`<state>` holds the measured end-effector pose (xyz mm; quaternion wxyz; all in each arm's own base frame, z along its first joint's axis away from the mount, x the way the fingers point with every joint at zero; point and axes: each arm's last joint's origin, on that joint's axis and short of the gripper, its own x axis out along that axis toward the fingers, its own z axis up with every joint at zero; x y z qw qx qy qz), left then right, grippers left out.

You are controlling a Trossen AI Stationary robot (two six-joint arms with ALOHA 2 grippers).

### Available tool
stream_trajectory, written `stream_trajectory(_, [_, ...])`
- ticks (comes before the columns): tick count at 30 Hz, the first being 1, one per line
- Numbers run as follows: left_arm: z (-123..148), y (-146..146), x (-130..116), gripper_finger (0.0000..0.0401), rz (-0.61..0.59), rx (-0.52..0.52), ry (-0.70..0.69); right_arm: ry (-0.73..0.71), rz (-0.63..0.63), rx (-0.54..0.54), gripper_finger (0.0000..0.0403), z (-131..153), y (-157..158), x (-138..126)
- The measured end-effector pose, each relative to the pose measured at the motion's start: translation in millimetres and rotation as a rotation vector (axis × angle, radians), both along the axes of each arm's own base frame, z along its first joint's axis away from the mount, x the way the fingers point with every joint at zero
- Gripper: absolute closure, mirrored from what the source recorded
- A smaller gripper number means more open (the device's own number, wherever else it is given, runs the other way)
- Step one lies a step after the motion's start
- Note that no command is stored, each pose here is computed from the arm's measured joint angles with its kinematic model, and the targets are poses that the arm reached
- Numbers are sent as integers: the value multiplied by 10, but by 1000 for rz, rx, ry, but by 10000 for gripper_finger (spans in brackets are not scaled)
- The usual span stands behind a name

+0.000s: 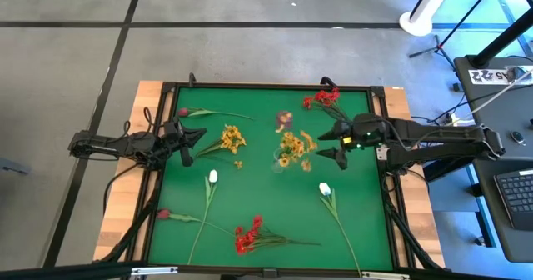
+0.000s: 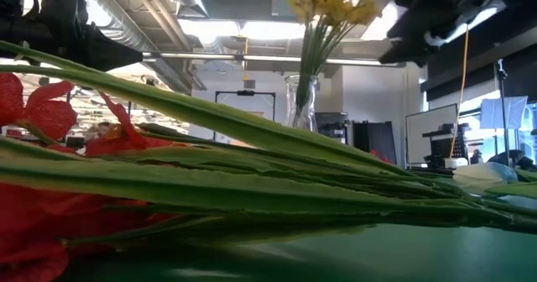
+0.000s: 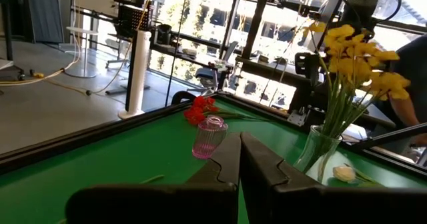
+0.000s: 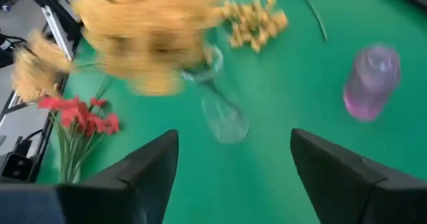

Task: Sort flowers into vase by color
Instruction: Put the right white tulip into the transparent vase

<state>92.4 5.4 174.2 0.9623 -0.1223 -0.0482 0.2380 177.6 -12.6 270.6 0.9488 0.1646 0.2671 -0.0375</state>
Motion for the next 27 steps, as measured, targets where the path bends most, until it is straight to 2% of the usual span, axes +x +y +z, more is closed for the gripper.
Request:
stream_trajectory(3, [10,0,0,401,0,0,-10,129,-33,138,118,-90,22,-93])
stream_trajectory(7, [12,0,0,401,0,5,-9,326,-28,407,118,-224,129,-135])
stream_trajectory(10, [13,0,-1,401,0,6,-10,468,-14,481,118,-318,293,-141])
stream_trajectory(14, [17,0,-1,401,1,5,-14,627,-35,518,118,-429,505,-149])
stream_trajectory(17, [16,0,-1,401,1,7,-13,676,-103,500,118,-492,659,-144])
stream_trajectory(22, [16,0,-1,401,1,8,-12,703,-174,454,118,-593,934,-142])
stream_trajectory(27, [15,0,-1,401,1,8,-11,615,-246,373,118,-623,1134,-200])
